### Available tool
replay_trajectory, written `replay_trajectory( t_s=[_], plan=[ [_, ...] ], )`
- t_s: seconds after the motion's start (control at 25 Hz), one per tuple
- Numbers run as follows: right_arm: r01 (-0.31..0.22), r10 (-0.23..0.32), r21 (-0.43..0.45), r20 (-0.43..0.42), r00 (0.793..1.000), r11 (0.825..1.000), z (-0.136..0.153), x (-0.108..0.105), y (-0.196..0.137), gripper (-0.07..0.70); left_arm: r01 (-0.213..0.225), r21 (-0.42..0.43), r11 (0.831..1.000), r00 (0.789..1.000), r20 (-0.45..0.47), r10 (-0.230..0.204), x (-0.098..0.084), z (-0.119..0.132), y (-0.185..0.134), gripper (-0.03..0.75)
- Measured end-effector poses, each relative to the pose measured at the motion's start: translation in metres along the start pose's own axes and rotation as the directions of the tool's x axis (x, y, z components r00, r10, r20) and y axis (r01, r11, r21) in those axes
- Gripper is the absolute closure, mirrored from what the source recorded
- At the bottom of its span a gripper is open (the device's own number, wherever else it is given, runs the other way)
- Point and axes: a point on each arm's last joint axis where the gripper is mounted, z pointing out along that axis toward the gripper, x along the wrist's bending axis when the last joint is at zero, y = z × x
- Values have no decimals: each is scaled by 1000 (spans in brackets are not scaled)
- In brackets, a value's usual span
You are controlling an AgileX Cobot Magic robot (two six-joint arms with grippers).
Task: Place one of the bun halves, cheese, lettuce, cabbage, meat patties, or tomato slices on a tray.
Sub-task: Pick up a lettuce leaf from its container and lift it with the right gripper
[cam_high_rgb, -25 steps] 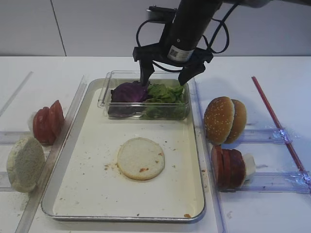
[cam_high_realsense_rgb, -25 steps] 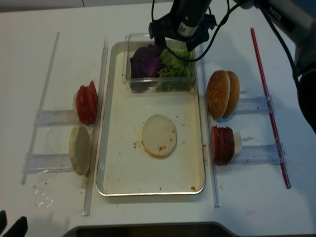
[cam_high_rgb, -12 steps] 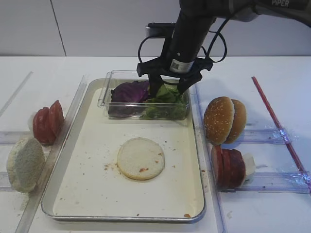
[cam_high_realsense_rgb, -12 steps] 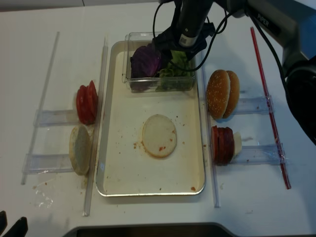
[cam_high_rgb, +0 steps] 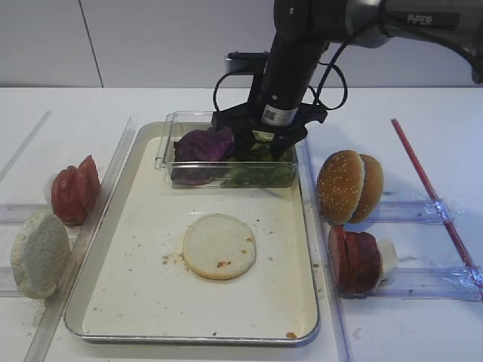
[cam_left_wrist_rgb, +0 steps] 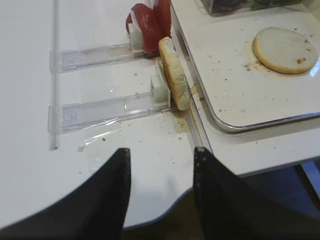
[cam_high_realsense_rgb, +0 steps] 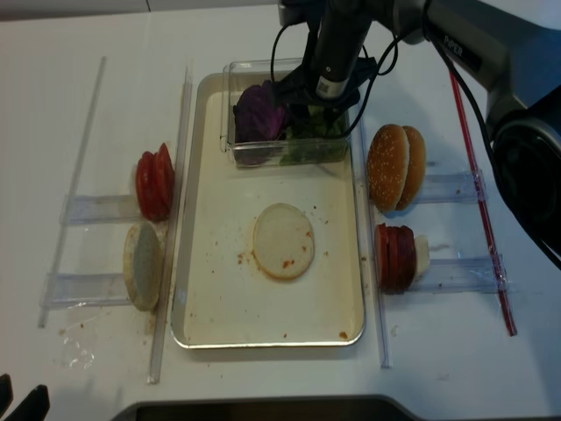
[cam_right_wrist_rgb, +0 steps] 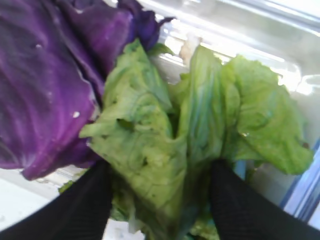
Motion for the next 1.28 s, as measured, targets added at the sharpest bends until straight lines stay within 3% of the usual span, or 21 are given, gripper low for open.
replay_trajectory(
  t_s=[0.44,0.84,1.0,1.28],
  plan=[
    [-1,1,43,5,1000,999,6,-1,-3,539,0,0,1000,1000,0,0,0,0,0,431],
    [9,-10,47,20,1000,999,-2,-1,-2,552,0,0,1000,1000,0,0,0,0,0,431],
    [23,-24,30,30,999,999,-23,2,5,552,0,0,1000,1000,0,0,0,0,0,431],
    [25,-23,-75,31,999,997,-62,9,17,554,0,0,1000,1000,0,0,0,0,0,431]
  ],
)
